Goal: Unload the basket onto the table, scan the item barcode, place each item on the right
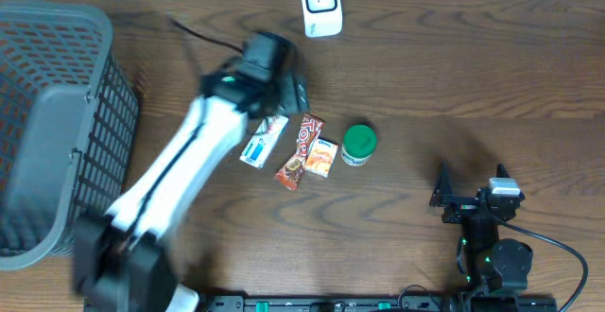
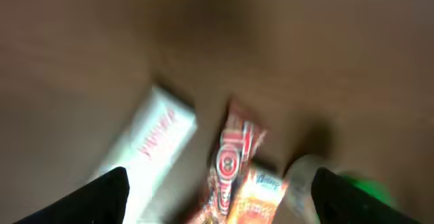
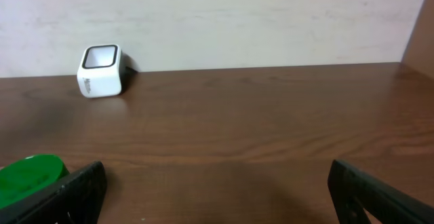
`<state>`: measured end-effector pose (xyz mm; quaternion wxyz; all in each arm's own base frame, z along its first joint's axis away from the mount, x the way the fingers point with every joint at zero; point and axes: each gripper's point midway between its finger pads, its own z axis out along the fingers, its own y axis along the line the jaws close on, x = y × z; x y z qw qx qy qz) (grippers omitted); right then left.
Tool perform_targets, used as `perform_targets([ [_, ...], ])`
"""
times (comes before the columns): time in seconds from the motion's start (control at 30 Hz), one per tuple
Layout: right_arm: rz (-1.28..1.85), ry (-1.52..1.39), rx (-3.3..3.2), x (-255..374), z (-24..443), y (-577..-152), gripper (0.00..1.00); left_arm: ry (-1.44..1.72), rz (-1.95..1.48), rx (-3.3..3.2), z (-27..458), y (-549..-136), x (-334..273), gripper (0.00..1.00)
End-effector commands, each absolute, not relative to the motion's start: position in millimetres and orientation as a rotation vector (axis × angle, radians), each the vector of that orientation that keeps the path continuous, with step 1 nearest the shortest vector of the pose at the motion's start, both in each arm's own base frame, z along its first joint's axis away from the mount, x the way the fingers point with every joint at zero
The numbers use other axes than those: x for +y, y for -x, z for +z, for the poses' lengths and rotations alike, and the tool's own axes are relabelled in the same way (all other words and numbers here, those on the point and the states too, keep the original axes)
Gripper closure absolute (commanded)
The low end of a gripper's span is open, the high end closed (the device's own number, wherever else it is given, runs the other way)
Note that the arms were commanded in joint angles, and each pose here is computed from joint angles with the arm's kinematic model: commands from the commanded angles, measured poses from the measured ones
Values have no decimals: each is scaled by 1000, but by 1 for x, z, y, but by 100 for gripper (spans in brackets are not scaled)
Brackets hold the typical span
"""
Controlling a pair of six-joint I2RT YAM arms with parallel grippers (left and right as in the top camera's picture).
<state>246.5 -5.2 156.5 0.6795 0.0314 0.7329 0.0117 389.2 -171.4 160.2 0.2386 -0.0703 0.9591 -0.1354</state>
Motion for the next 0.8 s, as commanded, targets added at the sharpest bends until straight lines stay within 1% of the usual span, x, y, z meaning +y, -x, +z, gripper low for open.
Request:
perform_targets([
  [0.0, 37, -80, 1647, -5, 156, -246, 1, 248, -214, 2292, 267, -399, -103, 14],
  [0.07, 37, -80, 1646, -5, 156, -246, 1, 339, -178, 2184, 303, -388, -65, 13],
  [0.13, 37, -80, 1646, -5, 156, -246, 1, 397, -161, 2133, 322, -374, -40, 13],
  [0.23, 37, -80, 1645, -5, 156, -246, 1, 492, -112, 2100, 338, -343, -2, 13],
  [0.33, 64, -78, 1634, -2, 159, -247, 1, 551, -71, 2106, 338, -324, 18, 13],
  [0.43, 205, -39, 1581, 18, 173, -246, 1, 536, -22, 2086, 346, -315, 32, 13],
  [0.53, 410, 147, 1480, 58, 203, -235, 1, 461, 6, 1983, 375, -312, 37, 13],
  [0.63, 410, 140, 1478, 58, 221, -230, 1, 402, 5, 1832, 416, -304, 37, 13],
  [0.77, 324, 22, 1600, 37, 236, -226, 1, 354, 6, 1677, 458, -282, 37, 13],
])
